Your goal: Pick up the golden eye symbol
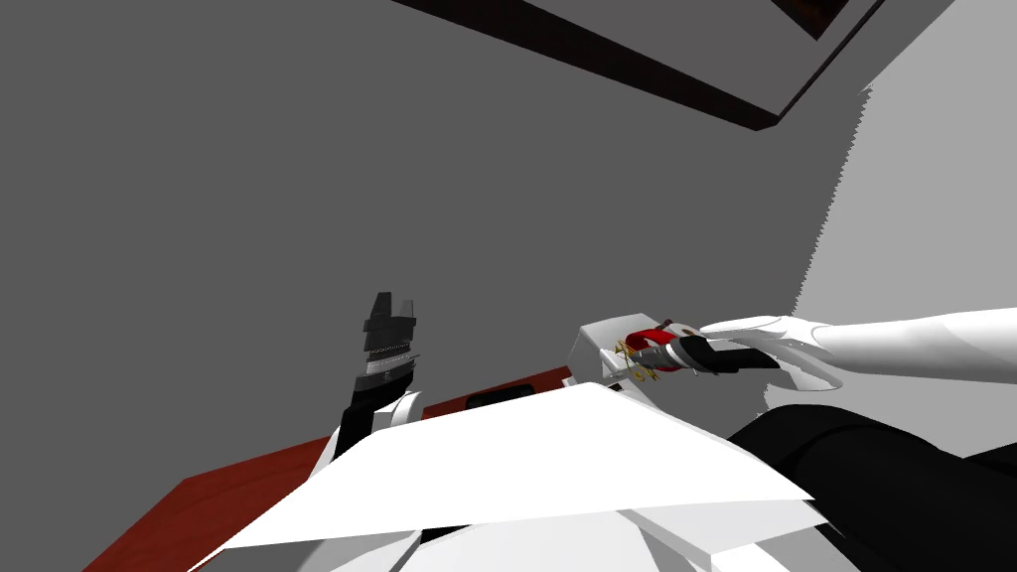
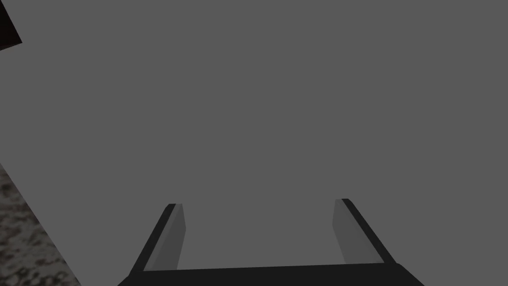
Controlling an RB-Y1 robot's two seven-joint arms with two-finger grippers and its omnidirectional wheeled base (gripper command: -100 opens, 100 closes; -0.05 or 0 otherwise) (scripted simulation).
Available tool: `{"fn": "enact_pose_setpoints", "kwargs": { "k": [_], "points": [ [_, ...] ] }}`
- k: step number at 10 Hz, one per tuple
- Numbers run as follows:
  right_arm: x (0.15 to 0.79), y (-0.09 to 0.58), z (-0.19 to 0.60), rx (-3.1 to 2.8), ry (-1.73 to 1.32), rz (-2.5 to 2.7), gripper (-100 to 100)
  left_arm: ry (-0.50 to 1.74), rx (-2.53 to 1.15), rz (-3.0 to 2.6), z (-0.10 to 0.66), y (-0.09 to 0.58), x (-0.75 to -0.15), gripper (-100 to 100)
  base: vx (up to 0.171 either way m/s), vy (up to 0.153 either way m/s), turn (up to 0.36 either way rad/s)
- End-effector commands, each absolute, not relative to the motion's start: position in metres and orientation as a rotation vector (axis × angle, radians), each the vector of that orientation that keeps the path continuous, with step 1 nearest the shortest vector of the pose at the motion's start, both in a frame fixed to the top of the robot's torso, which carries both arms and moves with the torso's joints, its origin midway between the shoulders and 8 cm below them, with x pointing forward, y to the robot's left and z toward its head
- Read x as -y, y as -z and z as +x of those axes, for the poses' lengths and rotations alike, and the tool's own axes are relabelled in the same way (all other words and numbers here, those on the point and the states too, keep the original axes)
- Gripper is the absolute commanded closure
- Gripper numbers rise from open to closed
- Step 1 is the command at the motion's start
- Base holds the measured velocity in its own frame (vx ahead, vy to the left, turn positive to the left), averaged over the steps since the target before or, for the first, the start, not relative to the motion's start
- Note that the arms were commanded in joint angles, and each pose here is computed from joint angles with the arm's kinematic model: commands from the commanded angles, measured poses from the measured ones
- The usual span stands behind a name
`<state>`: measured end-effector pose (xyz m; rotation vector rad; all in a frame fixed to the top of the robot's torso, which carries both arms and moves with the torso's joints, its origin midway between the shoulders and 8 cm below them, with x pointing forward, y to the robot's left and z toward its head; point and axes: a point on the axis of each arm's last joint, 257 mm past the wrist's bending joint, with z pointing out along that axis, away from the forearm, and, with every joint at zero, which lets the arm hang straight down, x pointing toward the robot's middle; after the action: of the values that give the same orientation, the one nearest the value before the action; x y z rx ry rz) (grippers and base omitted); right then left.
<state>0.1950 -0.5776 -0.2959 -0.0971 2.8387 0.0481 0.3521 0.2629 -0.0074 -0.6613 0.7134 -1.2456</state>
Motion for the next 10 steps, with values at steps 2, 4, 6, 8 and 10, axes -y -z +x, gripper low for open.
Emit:
{"fn": "enact_pose_setpoints", "kwargs": {
  "k": [2,4,6,8,10],
  "points": [
    [0.579,0.296,0.195,-2.838,-0.043,-0.098,100,1.246,-0.713,-0.661,0.352,0.007,-0.263,0,0.0,0.0,0.0],
    [0.578,0.296,0.195,-2.838,-0.046,-0.097,0,1.246,-0.713,-0.661,0.352,0.007,-0.263,0,0.0,0.0,0.0],
    [0.572,0.283,0.207,-2.837,-0.059,-0.119,100,1.246,-0.713,-0.661,0.352,0.007,-0.263,0,-0.035,-0.01,-0.101],
    [0.568,0.275,0.214,-2.837,-0.06,-0.131,100,1.245,-0.713,-0.661,0.352,0.007,-0.263,0,-0.036,-0.008,-0.04],
    [0.569,0.278,0.213,-2.837,-0.064,-0.128,0,1.245,-0.713,-0.661,0.352,0.007,-0.263,0,-0.007,-0.001,-0.004]
  ]
}}
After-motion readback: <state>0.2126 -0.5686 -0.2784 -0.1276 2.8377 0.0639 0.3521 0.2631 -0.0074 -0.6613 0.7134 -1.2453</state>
